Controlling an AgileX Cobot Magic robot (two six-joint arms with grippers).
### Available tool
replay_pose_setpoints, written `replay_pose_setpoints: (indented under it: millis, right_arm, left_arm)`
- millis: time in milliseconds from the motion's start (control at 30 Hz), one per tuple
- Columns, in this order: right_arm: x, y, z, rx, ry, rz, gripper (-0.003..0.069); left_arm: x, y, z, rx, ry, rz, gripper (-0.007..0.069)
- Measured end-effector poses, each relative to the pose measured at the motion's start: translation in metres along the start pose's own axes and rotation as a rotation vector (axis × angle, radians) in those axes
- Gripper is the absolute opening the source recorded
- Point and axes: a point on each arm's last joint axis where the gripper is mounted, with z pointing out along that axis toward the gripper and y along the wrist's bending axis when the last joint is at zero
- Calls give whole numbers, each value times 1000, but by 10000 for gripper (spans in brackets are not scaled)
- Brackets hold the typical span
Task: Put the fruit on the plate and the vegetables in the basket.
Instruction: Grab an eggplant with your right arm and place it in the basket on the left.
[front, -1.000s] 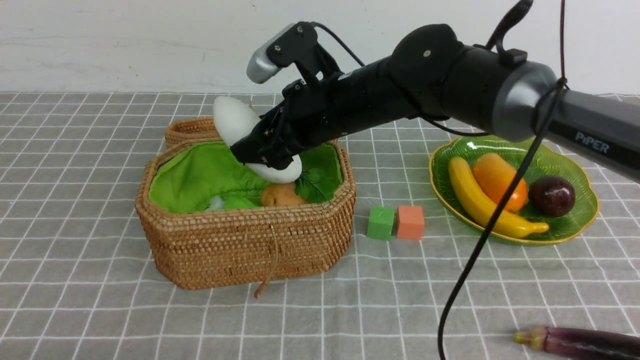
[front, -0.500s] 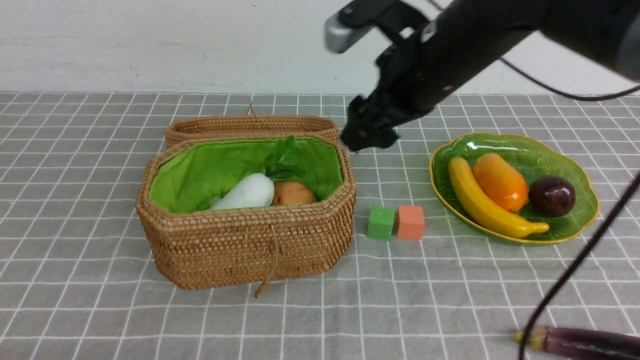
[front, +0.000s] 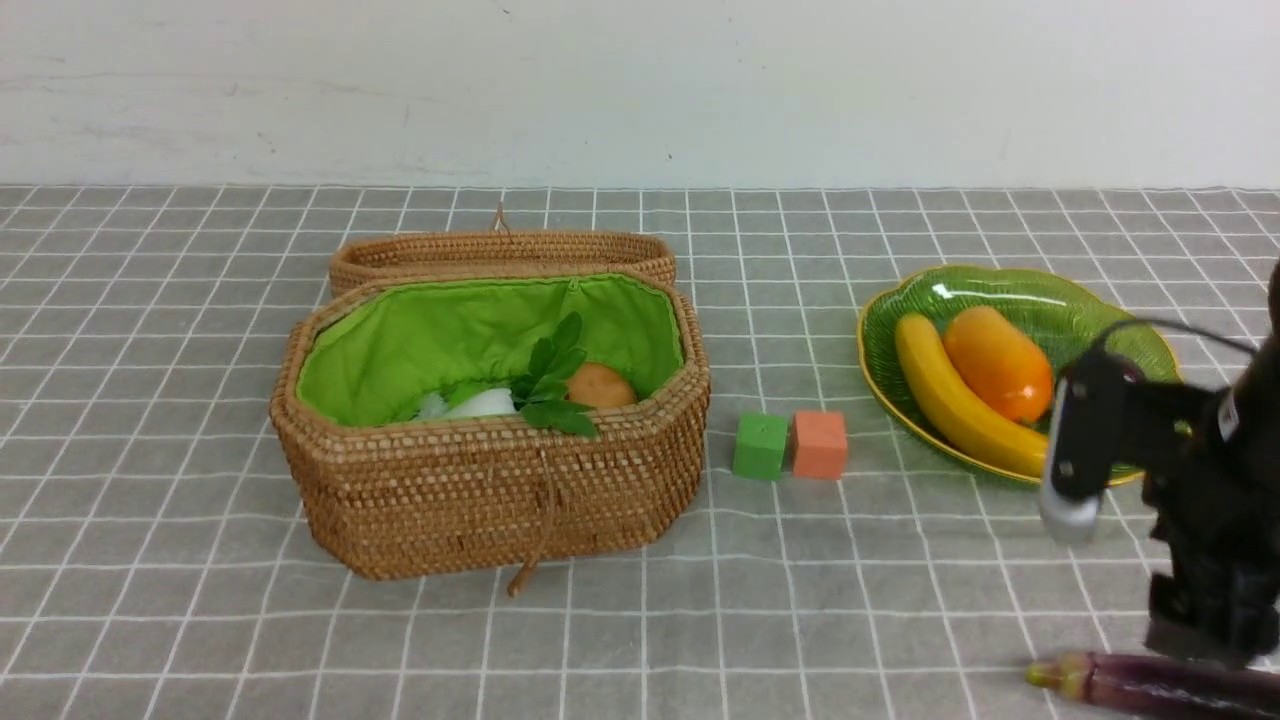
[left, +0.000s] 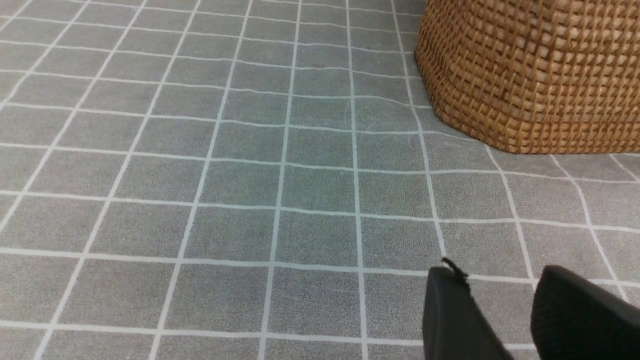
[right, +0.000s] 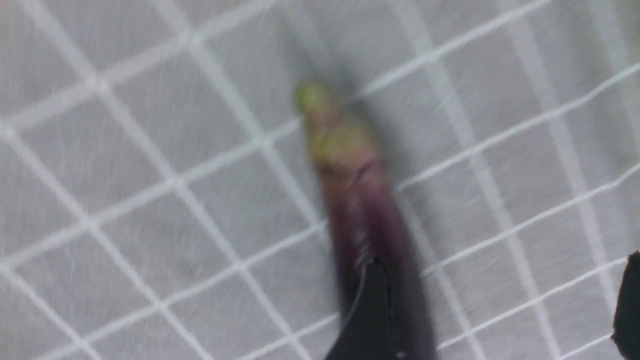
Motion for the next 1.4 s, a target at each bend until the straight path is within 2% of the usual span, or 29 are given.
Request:
replay_pose_setpoints:
  millis: [200, 367, 433, 533, 567, 733, 833, 933, 1000, 1100, 1133, 1200, 1267, 1400]
  right_arm:
    - [7, 12, 34, 58, -17, 16, 594]
    - [4, 13, 62, -2, 20, 12, 575]
    - [2, 13, 67, -35, 36, 24, 509]
    - [0, 11, 67, -87, 58, 49, 323]
    - [-2, 9, 66, -94, 62, 52, 307]
    - [-20, -16, 40, -79, 15, 98, 319]
    - [-42, -32, 12, -67, -103, 158, 319]
    - [-89, -49, -47, -60, -393, 230, 319]
    - [-131, -51, -94, -65, -646, 204, 319]
    - [-170, -47, -128, -66, -870, 156, 319]
    - [-200, -41, -145, -74, -1014, 124, 319]
    - [-217, -39, -147, -74, -1082, 123, 319]
    - [-254, -34, -148, -51, -1192, 131, 319]
    - [-295, -30, -118, -19, -1230, 177, 319]
  left_arm:
    - [0, 0, 0, 0, 0, 0, 239]
    - [0, 0, 0, 0, 0, 0, 238]
    - [0, 0, 0, 0, 0, 0, 238]
    - [0, 0, 0, 0, 0, 0, 238]
    - [0, 0, 0, 0, 0, 0, 238]
    - [0, 0, 0, 0, 0, 0, 238]
    - [0, 0, 0, 0, 0, 0, 238]
    - [0, 0, 0, 0, 0, 0, 238]
    - [0, 0, 0, 0, 0, 0, 238]
    - [0, 0, 0, 0, 0, 0, 238]
    - [0, 0, 0, 0, 0, 0, 238]
    - [0, 0, 0, 0, 0, 0, 238]
    - [0, 0, 0, 0, 0, 0, 238]
    - [0, 0, 0, 0, 0, 0, 238]
